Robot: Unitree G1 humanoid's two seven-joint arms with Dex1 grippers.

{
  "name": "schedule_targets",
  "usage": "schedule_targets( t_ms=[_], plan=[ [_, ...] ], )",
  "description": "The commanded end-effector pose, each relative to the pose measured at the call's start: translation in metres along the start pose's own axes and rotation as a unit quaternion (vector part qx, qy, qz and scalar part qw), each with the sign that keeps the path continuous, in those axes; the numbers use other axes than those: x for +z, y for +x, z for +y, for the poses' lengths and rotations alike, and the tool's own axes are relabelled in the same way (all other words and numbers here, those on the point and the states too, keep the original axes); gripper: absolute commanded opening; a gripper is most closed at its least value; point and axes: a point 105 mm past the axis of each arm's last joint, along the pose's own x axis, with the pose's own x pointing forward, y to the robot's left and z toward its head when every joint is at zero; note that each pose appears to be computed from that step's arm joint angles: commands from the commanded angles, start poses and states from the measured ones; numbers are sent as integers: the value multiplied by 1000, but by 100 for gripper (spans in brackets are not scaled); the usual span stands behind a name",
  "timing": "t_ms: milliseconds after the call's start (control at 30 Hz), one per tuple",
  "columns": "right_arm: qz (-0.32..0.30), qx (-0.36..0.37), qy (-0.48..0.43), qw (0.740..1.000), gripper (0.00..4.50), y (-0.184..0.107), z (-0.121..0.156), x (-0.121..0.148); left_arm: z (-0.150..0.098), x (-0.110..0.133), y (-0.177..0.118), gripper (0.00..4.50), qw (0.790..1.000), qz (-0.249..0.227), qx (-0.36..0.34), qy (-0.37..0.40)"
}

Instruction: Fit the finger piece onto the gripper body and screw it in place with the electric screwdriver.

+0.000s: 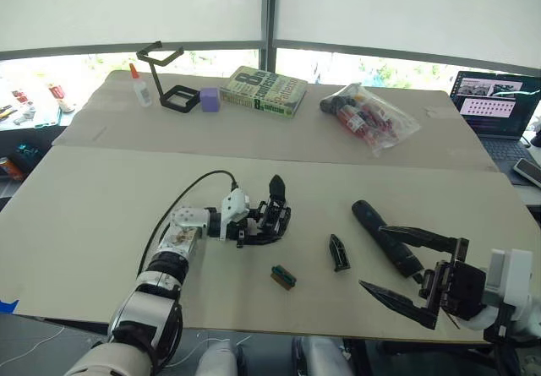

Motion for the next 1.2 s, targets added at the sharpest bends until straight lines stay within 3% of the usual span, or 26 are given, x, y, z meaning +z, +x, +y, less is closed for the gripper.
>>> schedule_targets(
  t_ms=[33,333,667,1033,1100,1200],
  plan=[
    [-6,8,-3,1000,450,2,3,8,1,34,4,232,998,-11,57,26],
    [13,5,28,1000,450,8,9,2,-26,32,26,232,997,-10,77,25],
    [23,5,40,999,450,6,14,0,-24,7,27,232,997,27,40,58],
    [74,-13,88,993,450,6,21,-10,-23,-4,22,232,999,32,31,11],
    [82,-15,96,992,450,8,21,-11,-23,-5,19,336,999,31,35,10],
    [116,-30,118,986,450,11,18,-16,-21,-6,7,444,998,26,49,-5]
  ],
)
